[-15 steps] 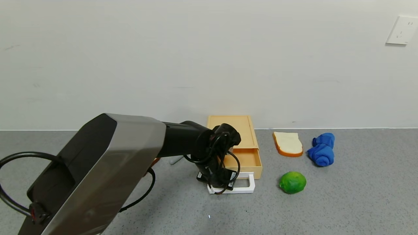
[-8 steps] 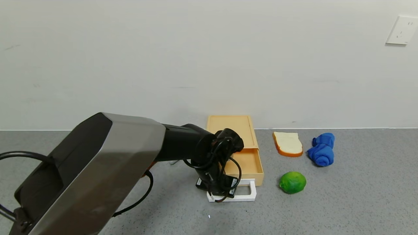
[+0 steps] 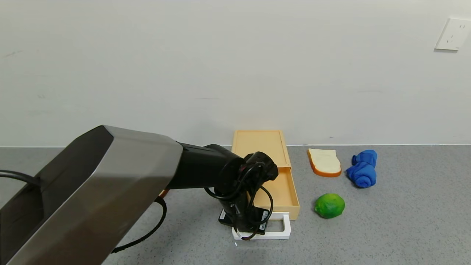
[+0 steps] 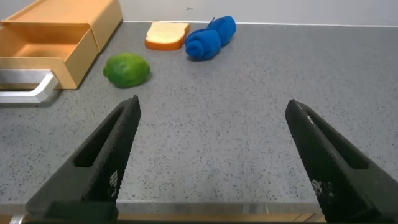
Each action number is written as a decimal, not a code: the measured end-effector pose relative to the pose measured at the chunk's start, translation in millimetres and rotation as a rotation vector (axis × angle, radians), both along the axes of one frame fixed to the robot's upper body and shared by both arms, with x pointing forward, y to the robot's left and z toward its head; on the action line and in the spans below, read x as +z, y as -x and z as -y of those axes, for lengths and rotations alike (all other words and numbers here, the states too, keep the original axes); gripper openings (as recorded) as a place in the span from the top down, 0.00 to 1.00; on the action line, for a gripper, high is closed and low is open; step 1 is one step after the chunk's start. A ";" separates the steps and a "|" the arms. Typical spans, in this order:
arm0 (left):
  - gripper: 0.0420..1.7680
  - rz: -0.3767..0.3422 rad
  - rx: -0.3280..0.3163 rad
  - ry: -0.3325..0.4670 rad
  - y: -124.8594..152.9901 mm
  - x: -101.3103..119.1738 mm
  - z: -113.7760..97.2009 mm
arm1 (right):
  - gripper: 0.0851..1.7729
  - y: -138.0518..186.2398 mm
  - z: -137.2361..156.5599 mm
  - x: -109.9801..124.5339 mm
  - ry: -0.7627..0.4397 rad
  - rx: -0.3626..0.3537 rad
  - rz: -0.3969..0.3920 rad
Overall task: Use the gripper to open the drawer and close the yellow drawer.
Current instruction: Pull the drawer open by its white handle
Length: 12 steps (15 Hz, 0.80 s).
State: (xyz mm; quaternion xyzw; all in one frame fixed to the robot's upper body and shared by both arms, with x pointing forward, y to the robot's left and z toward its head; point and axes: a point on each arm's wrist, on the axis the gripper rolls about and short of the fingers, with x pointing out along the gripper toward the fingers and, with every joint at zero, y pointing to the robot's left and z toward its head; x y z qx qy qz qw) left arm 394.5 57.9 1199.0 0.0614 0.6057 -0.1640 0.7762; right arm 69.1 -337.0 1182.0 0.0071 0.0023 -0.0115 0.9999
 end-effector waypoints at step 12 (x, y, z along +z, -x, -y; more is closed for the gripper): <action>0.96 -0.012 0.012 -0.020 21.7 3.9 4.1 | 0.04 0.0 0.0 0.0 0.001 0.000 0.000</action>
